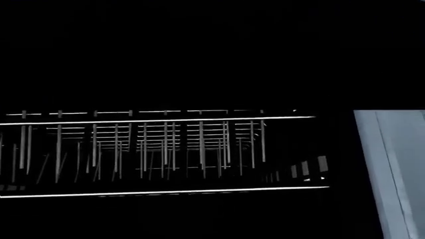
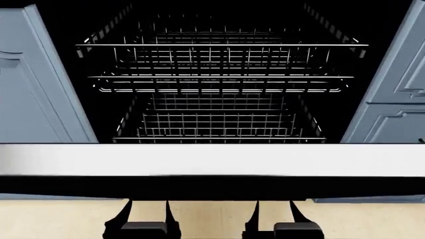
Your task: Close the dishwasher door
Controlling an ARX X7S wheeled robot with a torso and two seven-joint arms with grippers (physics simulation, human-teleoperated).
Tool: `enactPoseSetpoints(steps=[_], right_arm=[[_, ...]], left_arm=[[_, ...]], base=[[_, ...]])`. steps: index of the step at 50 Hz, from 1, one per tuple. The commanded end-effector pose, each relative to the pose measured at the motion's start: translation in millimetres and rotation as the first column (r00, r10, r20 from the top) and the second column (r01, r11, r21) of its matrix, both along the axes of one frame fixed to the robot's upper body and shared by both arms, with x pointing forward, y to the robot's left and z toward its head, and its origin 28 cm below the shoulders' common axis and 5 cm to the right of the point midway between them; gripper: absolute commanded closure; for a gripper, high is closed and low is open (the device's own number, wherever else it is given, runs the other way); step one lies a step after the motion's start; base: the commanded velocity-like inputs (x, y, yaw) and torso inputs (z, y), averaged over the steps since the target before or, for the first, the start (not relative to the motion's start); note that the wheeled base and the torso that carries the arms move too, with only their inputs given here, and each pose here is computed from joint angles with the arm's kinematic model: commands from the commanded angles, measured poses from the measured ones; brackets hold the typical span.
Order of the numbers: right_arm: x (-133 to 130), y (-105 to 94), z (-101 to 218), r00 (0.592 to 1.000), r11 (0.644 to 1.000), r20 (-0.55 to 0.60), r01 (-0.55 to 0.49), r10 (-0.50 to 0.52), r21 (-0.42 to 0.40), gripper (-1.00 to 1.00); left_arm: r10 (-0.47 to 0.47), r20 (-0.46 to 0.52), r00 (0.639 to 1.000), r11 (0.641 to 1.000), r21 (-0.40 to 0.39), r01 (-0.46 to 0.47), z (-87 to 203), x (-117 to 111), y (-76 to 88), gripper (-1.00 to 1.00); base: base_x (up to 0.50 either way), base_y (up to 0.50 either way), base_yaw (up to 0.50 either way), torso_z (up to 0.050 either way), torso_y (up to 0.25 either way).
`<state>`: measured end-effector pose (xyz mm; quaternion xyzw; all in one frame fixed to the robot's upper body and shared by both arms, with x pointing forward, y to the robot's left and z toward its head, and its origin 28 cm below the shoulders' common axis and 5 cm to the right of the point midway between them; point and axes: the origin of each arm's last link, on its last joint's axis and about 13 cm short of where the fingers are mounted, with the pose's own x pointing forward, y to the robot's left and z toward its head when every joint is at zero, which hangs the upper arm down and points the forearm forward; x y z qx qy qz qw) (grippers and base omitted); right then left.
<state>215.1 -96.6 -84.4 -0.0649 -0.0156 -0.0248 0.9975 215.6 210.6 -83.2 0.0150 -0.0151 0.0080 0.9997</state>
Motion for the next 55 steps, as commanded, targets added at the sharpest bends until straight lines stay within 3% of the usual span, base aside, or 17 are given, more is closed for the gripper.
enactPoseSetpoints(steps=[1,9,32,45,55], right_arm=[[19.5,-2.0,11.8,0.999,1.0,0.045,0.011,-0.012,0.011,-1.0],[29.2,-0.1,17.8,0.998,1.0,0.059,0.011,-0.012,0.02,-1.0],[55.8,2.2,40.3,0.992,1.0,0.125,-0.005,0.006,-0.007,-1.0],[73.5,5.1,75.0,0.984,1.0,0.181,-0.006,0.005,0.003,-1.0],[80.2,4.1,84.7,0.98,1.0,0.199,-0.007,0.009,-0.012,-1.0]], left_arm=[[0.014,0.045,0.999,1.0,-0.009,-0.014,14.1,24.3,-0.4,-1.0],[0.026,0.038,0.999,0.999,-0.044,-0.024,19.4,34.8,1.1,-1.0],[0.033,0.083,0.996,0.998,-0.049,-0.029,35.8,53.9,2.8,-1.0],[0.021,0.148,0.989,0.999,-0.043,-0.015,72.8,68.2,-2.6,-1.0],[0.011,0.177,0.984,0.999,-0.05,-0.003,88.6,71.9,-7.6,-1.0]], base=[[0.0,0.0,0.0,0.0,0.0],[0.0,0.0,0.0,0.0,0.003],[0.0,0.0,0.0,0.0,0.004],[0.0,0.0,0.0,0.0,0.007],[0.0,0.0,0.0,0.0,0.006]])
